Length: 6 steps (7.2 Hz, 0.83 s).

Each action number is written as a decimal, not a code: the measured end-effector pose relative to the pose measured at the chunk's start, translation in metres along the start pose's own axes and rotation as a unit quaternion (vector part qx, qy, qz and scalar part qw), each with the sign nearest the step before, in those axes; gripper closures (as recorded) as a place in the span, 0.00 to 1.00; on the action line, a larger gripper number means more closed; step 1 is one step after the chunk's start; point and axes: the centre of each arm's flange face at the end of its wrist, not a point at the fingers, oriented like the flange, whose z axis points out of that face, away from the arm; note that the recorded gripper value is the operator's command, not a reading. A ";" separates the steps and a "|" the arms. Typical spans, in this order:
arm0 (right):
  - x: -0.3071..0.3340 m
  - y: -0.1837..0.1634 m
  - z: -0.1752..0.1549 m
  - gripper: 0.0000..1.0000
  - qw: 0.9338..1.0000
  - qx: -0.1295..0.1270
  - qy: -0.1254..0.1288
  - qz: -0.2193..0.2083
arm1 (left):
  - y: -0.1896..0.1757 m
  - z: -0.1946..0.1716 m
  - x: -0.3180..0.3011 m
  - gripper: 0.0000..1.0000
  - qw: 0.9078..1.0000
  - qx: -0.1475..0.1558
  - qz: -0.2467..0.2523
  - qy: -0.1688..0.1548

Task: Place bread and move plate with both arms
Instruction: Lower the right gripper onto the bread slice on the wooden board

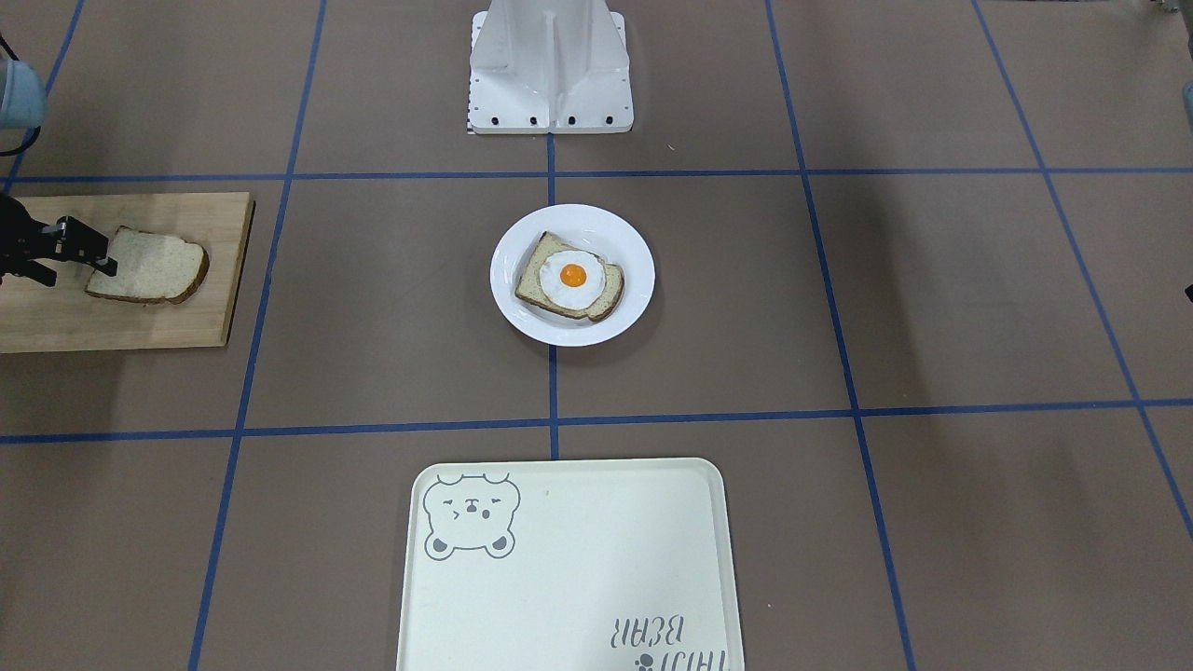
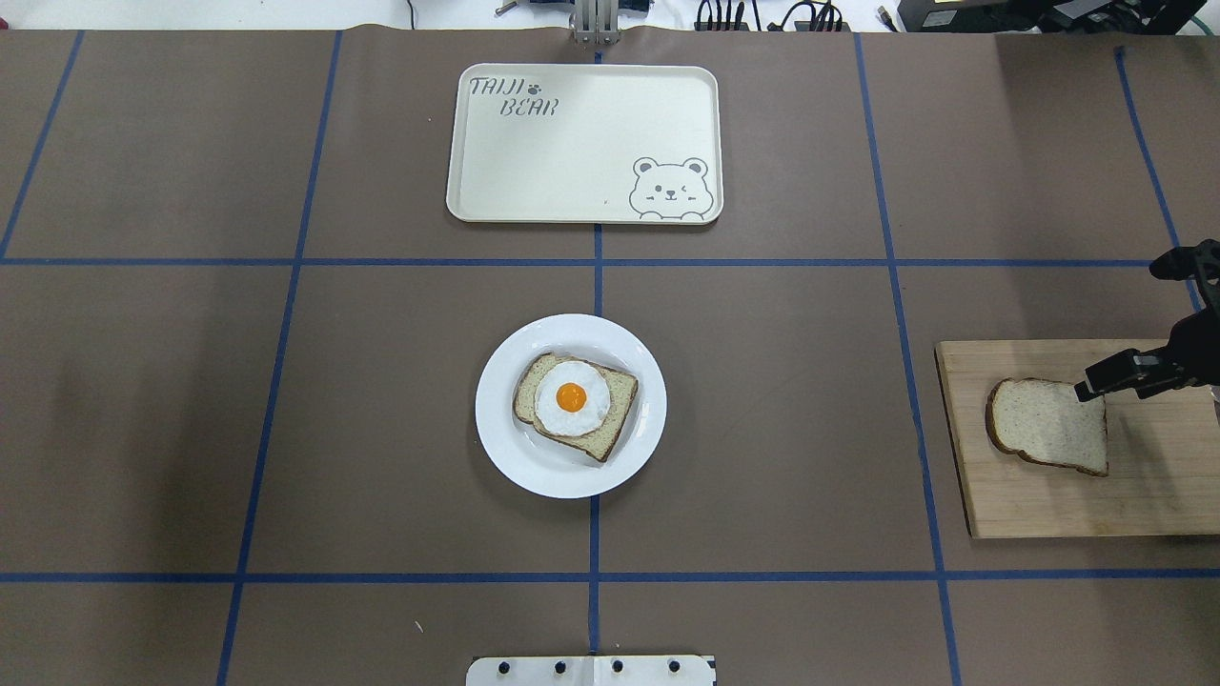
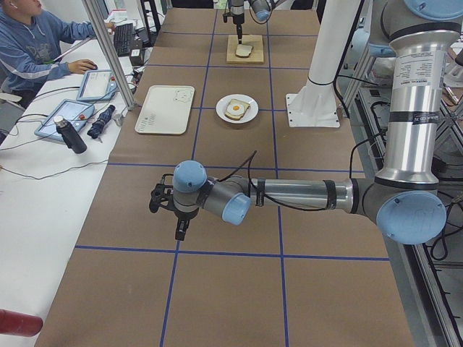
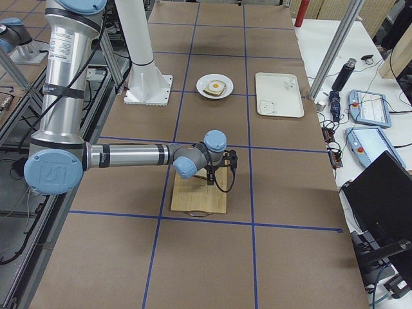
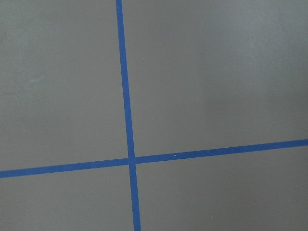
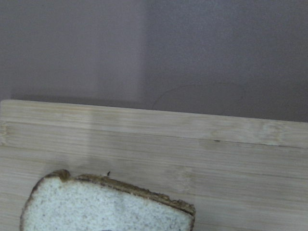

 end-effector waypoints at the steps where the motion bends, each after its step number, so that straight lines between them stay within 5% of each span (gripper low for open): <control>1: 0.001 0.001 0.005 0.16 1.000 -0.004 0.002 0.000 | 0.000 0.000 0.000 0.01 1.000 0.000 0.000 0.000; 2: 0.002 0.002 0.010 0.22 1.000 -0.010 0.004 0.000 | 0.000 0.000 0.000 0.01 1.000 0.000 0.000 0.000; 4: 0.002 0.003 0.016 0.60 1.000 -0.015 0.005 0.000 | 0.001 -0.001 0.000 0.02 1.000 0.000 0.000 0.000; 6: 0.003 0.003 0.017 0.67 1.000 -0.017 0.005 0.002 | 0.002 -0.001 0.000 0.01 1.000 0.001 0.000 0.001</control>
